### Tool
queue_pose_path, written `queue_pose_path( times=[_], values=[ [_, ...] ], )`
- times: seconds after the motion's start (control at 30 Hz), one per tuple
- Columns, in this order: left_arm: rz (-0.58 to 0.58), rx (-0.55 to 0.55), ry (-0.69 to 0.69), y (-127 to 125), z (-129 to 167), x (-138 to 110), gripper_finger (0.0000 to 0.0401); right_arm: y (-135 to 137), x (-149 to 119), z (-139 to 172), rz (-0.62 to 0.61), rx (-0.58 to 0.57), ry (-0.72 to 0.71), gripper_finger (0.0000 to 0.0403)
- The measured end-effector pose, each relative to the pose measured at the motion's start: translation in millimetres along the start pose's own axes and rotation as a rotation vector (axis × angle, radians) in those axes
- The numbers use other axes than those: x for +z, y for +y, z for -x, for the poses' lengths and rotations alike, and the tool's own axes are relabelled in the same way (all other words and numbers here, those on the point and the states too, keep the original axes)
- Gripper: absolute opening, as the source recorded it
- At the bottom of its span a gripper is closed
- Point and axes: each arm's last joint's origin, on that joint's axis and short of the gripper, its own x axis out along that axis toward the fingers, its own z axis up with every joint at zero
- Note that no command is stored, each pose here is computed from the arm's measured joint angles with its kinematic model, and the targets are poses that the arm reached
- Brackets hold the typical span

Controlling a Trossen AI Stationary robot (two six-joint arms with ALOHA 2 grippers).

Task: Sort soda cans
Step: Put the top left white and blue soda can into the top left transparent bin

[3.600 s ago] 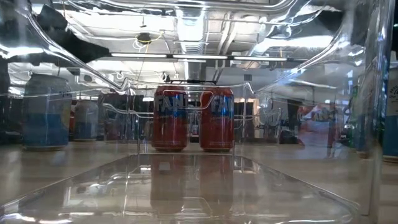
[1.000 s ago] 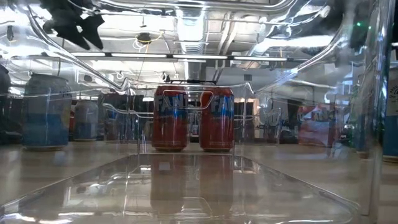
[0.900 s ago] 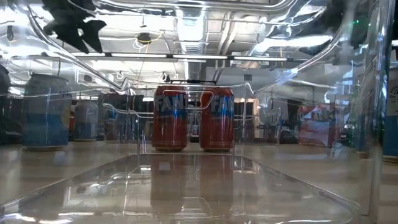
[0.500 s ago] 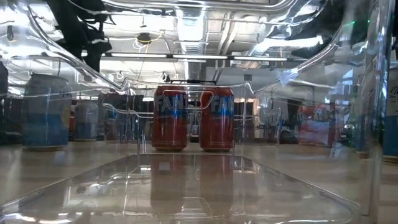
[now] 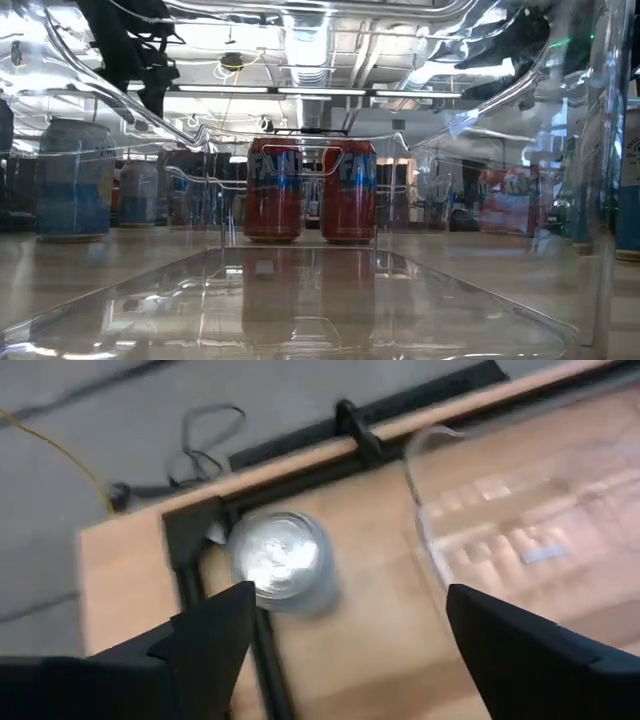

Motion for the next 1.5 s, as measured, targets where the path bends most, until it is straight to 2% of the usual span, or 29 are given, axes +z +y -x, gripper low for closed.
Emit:
queue_pose_path(
  times=[0.13,0.3,0.53,0.67,0.8,1.0,1.27,1.5],
  values=[
    [0.080,-0.054,0.088,-8.1,-8.5,-2.0,0.0333,1.3,-0.2,0.5,-0.017,0.010,0.001,0.0398],
    [0.068,-0.070,0.162,-23.8,-23.8,-1.0,0.0331,5.6,-1.7,1.3,-0.031,0.041,0.014,0.0398],
    [0.058,-0.034,0.261,-40.2,-49.5,3.8,0.0330,10.4,0.2,2.3,-0.043,0.080,-0.008,0.0398],
    [0.058,-0.017,0.295,-43.8,-48.9,15.5,0.0330,11.1,2.9,2.4,-0.042,0.088,-0.035,0.0398],
    [0.062,-0.011,0.283,-44.3,-36.3,33.3,0.0330,11.1,3.4,2.3,-0.031,0.089,-0.040,0.0398],
    [0.073,0.126,0.158,-35.6,-13.5,57.3,0.0330,11.4,4.2,2.4,-0.016,0.091,-0.049,0.0398],
    [0.158,0.249,0.288,-17.3,-24.4,53.8,0.0330,11.3,3.8,2.2,-0.015,0.090,-0.046,0.0398],
    [0.175,0.275,0.313,-19.8,-48.4,60.2,0.0330,11.7,5.2,2.4,-0.019,0.094,-0.060,0.0398]
  ],
)
